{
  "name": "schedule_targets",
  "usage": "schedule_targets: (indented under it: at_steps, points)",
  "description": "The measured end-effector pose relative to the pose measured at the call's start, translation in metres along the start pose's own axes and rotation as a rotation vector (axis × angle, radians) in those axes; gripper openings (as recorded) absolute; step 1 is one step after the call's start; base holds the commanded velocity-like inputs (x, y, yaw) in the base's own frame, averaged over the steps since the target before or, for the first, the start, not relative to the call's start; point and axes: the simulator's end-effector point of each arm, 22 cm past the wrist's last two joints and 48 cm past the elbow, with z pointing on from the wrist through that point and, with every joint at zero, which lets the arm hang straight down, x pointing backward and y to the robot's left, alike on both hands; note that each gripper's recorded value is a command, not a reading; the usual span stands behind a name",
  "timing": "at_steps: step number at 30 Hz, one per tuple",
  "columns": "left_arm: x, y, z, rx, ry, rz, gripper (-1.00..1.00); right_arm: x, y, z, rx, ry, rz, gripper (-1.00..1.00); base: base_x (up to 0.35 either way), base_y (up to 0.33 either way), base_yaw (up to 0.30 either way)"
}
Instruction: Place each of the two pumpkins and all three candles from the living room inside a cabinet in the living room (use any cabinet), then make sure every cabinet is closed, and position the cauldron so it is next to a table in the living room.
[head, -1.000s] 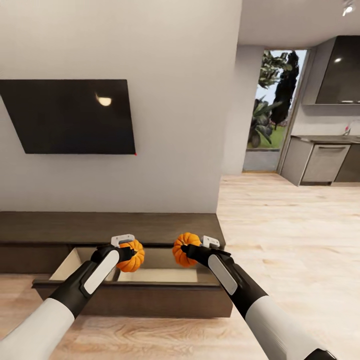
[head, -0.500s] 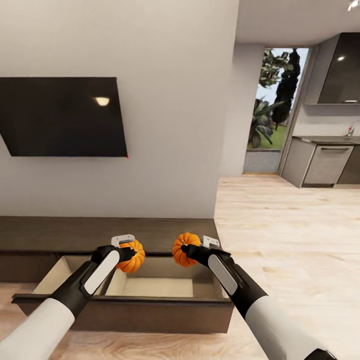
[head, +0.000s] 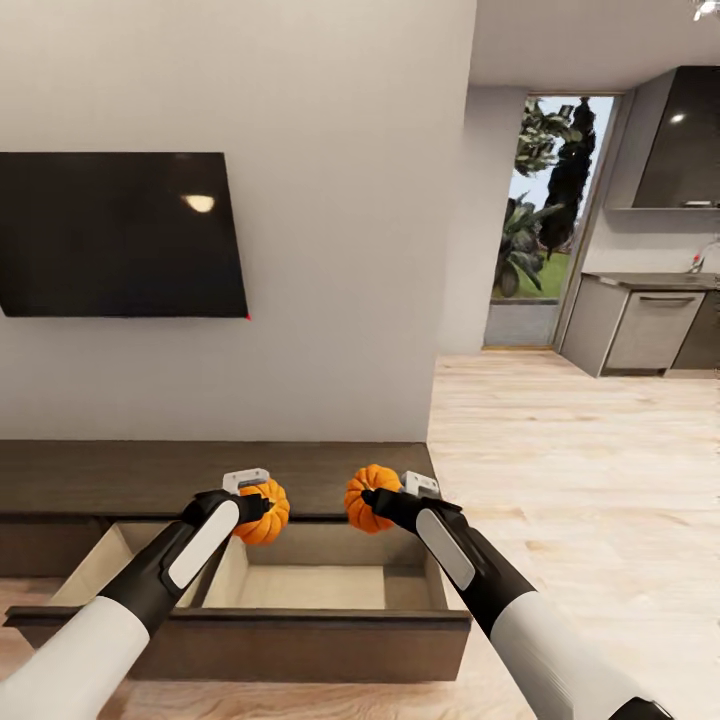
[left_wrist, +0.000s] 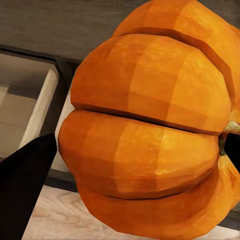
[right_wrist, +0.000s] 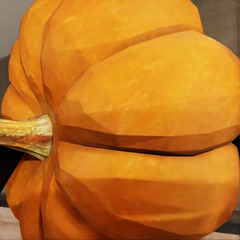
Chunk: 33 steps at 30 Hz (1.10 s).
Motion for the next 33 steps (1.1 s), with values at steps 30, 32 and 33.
schedule_targets:
  at_steps: [30, 32, 33]
  points:
    - [-0.0008, -0.0001, -0.0008, 0.004, -0.007, -0.005, -1.00, 0.0004, 0.0021, -0.0004, -0.007, -0.005, -0.004, -1.00, 0.067, 0.002, -0.044]
    - [0.0019, 0.0001, 0.0016, 0.003, -0.008, -0.005, -1.00, 0.0033, 0.0011, 0.0015, -0.008, -0.005, -0.004, -1.00, 0.000, 0.000, 0.000]
    - [0.0033, 0.0000, 0.0028, 0.003, -0.008, -0.005, -1.00, 0.0048, 0.0009, 0.0025, -0.009, -0.005, -0.004, -1.00, 0.000, 0.000, 0.000]
